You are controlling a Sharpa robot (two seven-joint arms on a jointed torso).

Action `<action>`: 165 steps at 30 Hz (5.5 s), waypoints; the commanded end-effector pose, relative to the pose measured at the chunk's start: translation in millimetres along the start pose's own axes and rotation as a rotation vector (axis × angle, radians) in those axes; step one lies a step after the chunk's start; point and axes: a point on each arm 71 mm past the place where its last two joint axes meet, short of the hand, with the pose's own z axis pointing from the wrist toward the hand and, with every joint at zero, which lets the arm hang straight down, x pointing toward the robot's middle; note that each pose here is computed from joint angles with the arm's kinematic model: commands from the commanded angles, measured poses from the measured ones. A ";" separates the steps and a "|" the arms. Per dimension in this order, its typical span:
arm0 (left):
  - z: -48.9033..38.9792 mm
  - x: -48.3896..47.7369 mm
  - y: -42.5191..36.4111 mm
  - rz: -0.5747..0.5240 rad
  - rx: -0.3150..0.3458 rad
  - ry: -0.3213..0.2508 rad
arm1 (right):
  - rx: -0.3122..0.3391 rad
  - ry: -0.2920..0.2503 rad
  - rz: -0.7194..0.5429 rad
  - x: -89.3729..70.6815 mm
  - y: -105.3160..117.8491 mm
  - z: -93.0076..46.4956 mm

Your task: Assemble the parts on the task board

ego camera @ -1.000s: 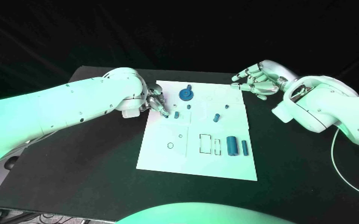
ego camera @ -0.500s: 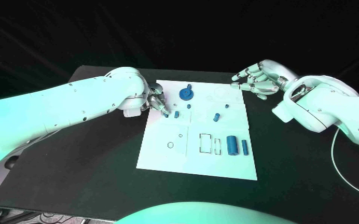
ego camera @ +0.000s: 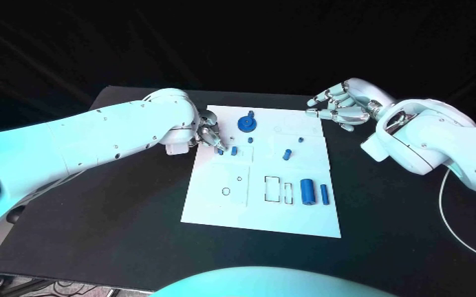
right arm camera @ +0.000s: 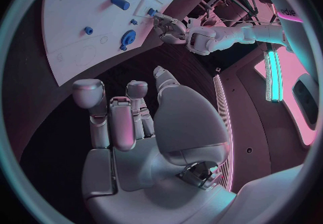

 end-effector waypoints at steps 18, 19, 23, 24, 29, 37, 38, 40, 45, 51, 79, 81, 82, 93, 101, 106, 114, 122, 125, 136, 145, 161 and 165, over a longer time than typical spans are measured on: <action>-1.2 -2.1 12.9 -0.053 -0.046 -0.061 | -0.001 0.012 -0.007 0.8 -0.4 0.2; -2.3 -3.8 13.2 -0.065 -0.040 -0.079 | -0.001 0.012 -0.007 0.8 -0.5 0.2; -7.4 -13.0 12.3 -0.127 0.001 -0.163 | 0.000 0.011 -0.007 0.7 -0.9 0.3; -8.5 -15.1 11.7 -0.144 0.014 -0.181 | 0.000 0.011 -0.007 0.8 -0.8 0.4; -13.3 -21.7 6.9 -0.224 0.107 -0.244 | 0.000 0.011 -0.007 1.0 -0.7 0.5; -18.1 -24.5 -14.4 -0.292 0.381 -0.276 | 0.002 0.010 -0.007 0.6 -1.3 0.3; -17.6 -24.1 -17.3 -0.276 0.400 -0.283 | 0.002 0.010 -0.007 0.6 -1.2 0.4; -15.7 -22.7 -23.3 -0.229 0.429 -0.301 | 0.002 0.009 -0.007 0.8 -1.1 0.5; -7.5 -17.2 -34.6 -0.102 0.463 -0.363 | 0.000 0.013 -0.007 1.5 -0.5 1.0; 1.5 -8.4 -43.8 0.040 0.496 -0.414 | -0.003 0.017 -0.006 2.4 0.1 1.7; 23.2 7.4 -61.7 0.246 0.410 -0.371 | -0.014 0.027 -0.005 5.3 3.1 3.2; 24.1 7.9 -61.7 0.248 0.404 -0.365 | -0.015 0.027 -0.005 5.4 3.2 3.2; 24.6 8.3 -61.7 0.250 0.400 -0.362 | -0.015 0.027 -0.005 5.4 3.3 3.2; 31.1 13.0 -62.0 0.267 0.372 -0.327 | -0.015 0.032 -0.004 6.0 3.8 3.1; 32.5 17.3 -65.6 0.268 0.395 -0.322 | -0.015 0.034 -0.005 6.1 3.7 2.9; 31.4 17.2 -65.8 0.259 0.415 -0.339 | -0.014 0.035 -0.005 6.1 3.6 2.8; 27.3 13.2 -66.2 0.216 0.456 -0.401 | -0.013 0.035 -0.005 6.2 3.4 3.3; 17.5 7.1 -60.7 0.130 0.470 -0.422 | -0.013 0.035 -0.005 6.6 3.5 4.2; 10.5 2.3 -57.7 0.091 0.483 -0.428 | -0.013 0.035 -0.005 6.6 3.3 4.3; -4.1 -11.0 -34.3 0.034 0.456 -0.420 | -0.008 0.034 -0.006 5.5 1.9 3.1; -4.5 -12.8 -16.8 0.031 0.406 -0.387 | -0.006 0.033 -0.006 5.3 1.5 3.0; 0.5 -8.9 -8.2 0.048 0.371 -0.339 | -0.008 0.036 -0.005 6.2 2.6 3.5; 1.1 -8.1 -8.0 0.052 0.367 -0.331 | -0.009 0.035 -0.005 6.2 2.6 3.5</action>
